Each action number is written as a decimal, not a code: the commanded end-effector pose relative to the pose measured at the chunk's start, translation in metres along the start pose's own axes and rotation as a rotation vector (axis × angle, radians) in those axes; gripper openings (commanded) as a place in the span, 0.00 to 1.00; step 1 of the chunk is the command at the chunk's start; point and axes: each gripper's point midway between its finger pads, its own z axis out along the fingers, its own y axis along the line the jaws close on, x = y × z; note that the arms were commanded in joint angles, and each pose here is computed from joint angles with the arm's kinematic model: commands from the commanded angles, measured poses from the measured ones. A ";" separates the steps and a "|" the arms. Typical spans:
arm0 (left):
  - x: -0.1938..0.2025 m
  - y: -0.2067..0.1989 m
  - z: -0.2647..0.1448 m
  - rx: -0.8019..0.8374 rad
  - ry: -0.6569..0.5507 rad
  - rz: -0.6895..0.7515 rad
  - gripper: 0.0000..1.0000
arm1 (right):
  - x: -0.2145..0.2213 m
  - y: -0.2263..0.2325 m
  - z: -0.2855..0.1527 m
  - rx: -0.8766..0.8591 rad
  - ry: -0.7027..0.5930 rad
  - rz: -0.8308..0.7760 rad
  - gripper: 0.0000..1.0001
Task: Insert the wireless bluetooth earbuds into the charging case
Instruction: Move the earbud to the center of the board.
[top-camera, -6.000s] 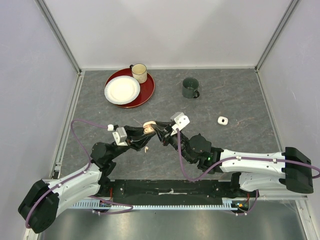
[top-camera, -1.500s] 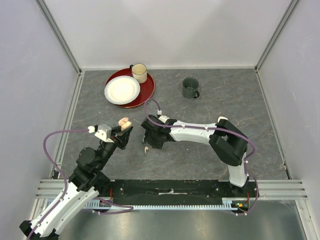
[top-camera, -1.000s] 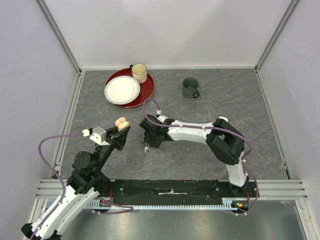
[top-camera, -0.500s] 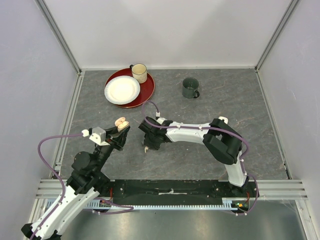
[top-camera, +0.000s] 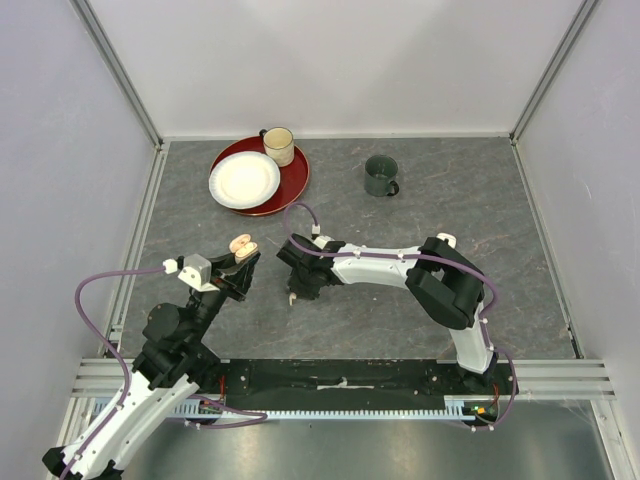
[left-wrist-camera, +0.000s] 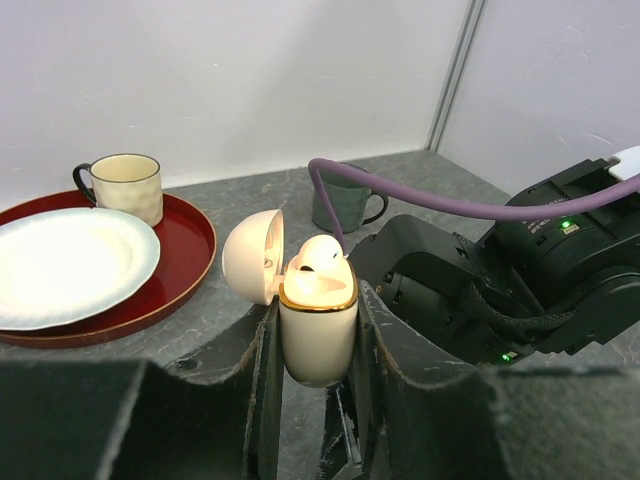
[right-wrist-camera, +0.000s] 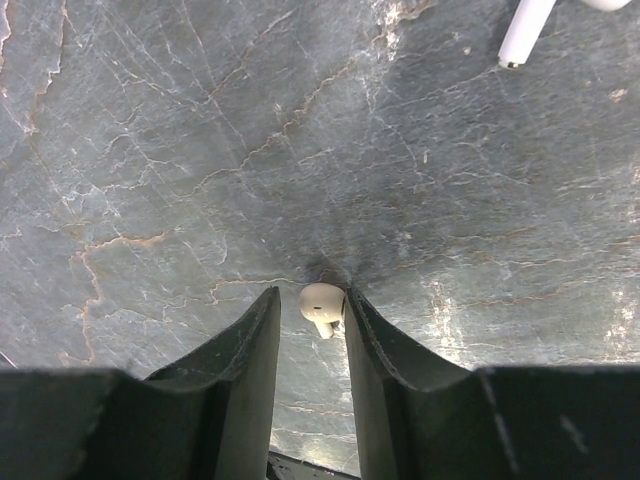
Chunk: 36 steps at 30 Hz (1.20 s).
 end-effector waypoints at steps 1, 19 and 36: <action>-0.024 -0.003 0.001 0.017 -0.060 0.031 0.02 | 0.000 -0.004 0.005 0.028 -0.016 -0.005 0.38; -0.019 -0.002 0.001 0.012 -0.057 0.024 0.02 | 0.005 -0.007 0.006 0.047 -0.006 -0.044 0.29; -0.021 -0.003 0.000 0.017 -0.058 0.015 0.02 | -0.043 -0.036 -0.034 0.106 -0.235 -0.242 0.11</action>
